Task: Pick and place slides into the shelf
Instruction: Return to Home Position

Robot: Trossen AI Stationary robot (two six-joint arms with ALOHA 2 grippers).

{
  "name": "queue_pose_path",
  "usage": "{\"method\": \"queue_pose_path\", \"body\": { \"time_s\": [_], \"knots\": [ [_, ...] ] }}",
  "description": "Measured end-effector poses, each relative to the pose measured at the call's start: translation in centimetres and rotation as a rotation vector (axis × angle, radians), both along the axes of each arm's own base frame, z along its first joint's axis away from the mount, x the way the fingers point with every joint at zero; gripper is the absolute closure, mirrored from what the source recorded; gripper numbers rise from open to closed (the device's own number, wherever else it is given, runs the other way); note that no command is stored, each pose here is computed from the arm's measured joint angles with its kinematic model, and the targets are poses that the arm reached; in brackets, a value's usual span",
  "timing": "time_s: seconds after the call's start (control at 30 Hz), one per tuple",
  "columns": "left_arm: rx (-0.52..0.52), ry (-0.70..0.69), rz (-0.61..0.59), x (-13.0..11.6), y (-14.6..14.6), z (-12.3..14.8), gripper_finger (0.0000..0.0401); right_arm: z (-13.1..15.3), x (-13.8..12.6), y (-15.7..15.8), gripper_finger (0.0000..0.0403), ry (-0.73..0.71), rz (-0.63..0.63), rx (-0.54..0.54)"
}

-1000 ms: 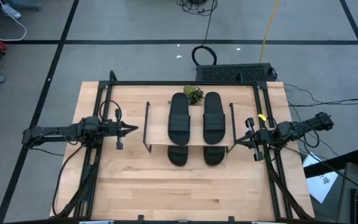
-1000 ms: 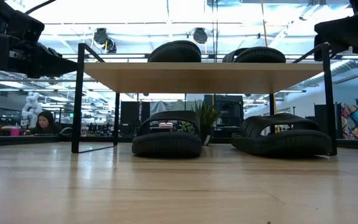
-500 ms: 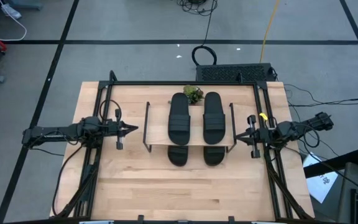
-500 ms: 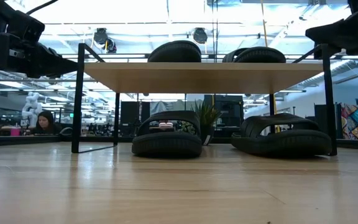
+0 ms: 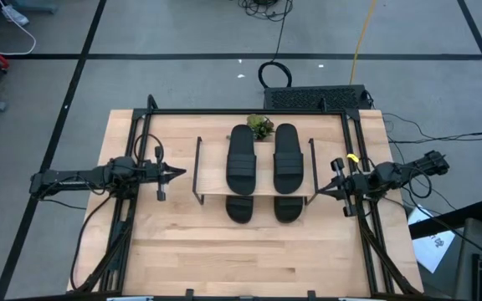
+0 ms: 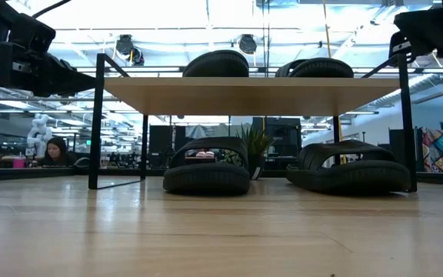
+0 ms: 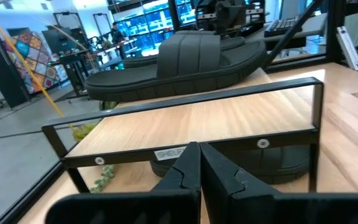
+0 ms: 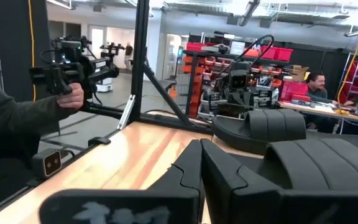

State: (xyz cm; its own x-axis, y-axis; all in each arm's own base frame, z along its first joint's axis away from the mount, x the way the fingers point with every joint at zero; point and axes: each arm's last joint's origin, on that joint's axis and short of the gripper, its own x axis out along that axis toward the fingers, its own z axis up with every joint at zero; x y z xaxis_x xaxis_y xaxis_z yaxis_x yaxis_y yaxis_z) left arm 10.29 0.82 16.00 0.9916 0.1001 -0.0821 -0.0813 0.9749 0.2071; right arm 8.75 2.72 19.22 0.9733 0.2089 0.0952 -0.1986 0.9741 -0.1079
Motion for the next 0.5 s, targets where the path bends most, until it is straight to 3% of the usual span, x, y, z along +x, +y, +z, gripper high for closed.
{"method": "queue_pose_path", "body": {
  "time_s": [0.5],
  "knots": [
    [0.004,-0.031,0.070,0.00,0.20,0.26,0.0384,-0.04,0.00,0.00,0.0403,0.004,0.000,-0.004]
  ]
}}
